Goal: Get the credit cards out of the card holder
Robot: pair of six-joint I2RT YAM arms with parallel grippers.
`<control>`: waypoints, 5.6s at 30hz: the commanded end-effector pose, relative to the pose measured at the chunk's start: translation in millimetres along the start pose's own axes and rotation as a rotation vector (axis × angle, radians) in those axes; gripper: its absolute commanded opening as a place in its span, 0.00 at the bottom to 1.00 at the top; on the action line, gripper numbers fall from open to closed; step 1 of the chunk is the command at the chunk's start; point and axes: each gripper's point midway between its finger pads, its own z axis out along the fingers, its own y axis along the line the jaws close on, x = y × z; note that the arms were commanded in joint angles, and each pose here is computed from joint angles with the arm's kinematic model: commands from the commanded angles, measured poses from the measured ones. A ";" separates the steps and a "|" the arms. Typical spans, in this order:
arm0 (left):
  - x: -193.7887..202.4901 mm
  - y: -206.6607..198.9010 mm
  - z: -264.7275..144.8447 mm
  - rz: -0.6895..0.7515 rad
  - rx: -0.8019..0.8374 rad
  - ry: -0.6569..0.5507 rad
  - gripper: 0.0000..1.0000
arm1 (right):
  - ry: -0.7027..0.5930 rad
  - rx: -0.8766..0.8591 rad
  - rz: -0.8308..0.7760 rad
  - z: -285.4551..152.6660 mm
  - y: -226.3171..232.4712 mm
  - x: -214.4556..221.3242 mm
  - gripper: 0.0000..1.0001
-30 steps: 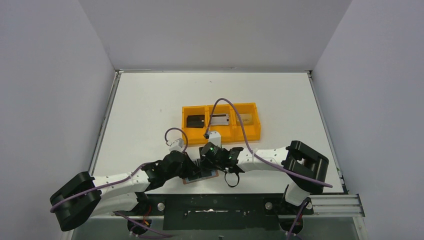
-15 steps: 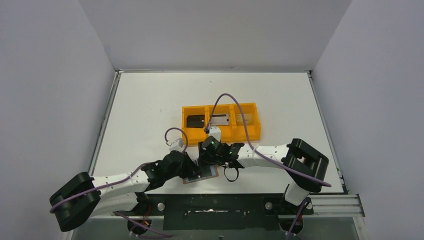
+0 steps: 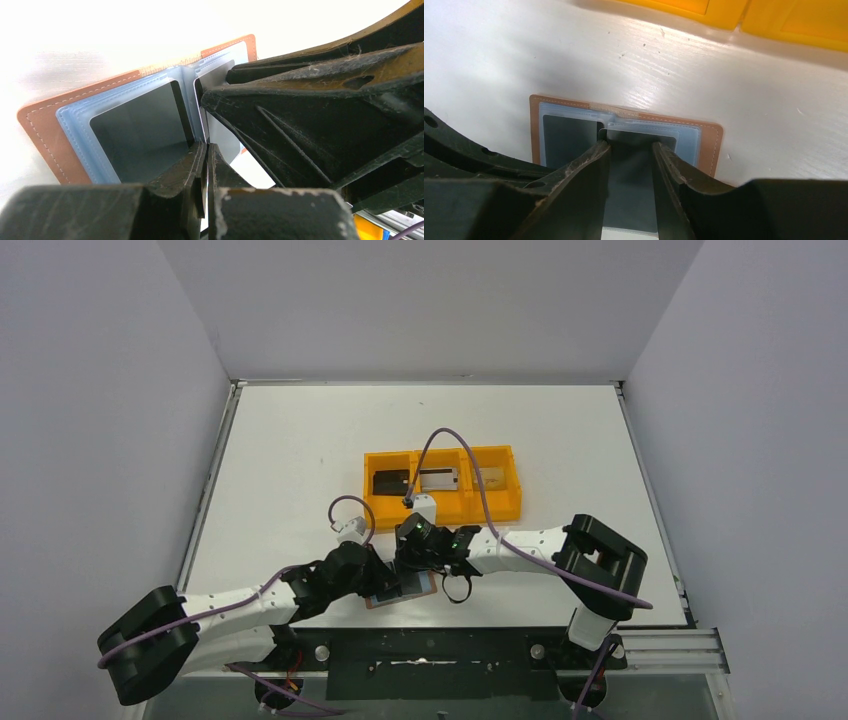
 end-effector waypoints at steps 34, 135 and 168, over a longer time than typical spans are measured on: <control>-17.3 -24.2 -2.5 -0.003 0.095 -0.028 0.02 | 0.008 0.039 -0.084 -6.6 -12.7 6.0 0.14; -29.5 -34.9 1.3 0.059 0.166 -0.012 0.00 | 0.039 -0.154 -0.210 -28.9 -4.8 0.5 0.03; -58.1 -30.7 -30.3 0.127 0.062 -0.118 0.00 | -0.032 -0.205 -0.109 -35.9 7.0 -24.9 0.37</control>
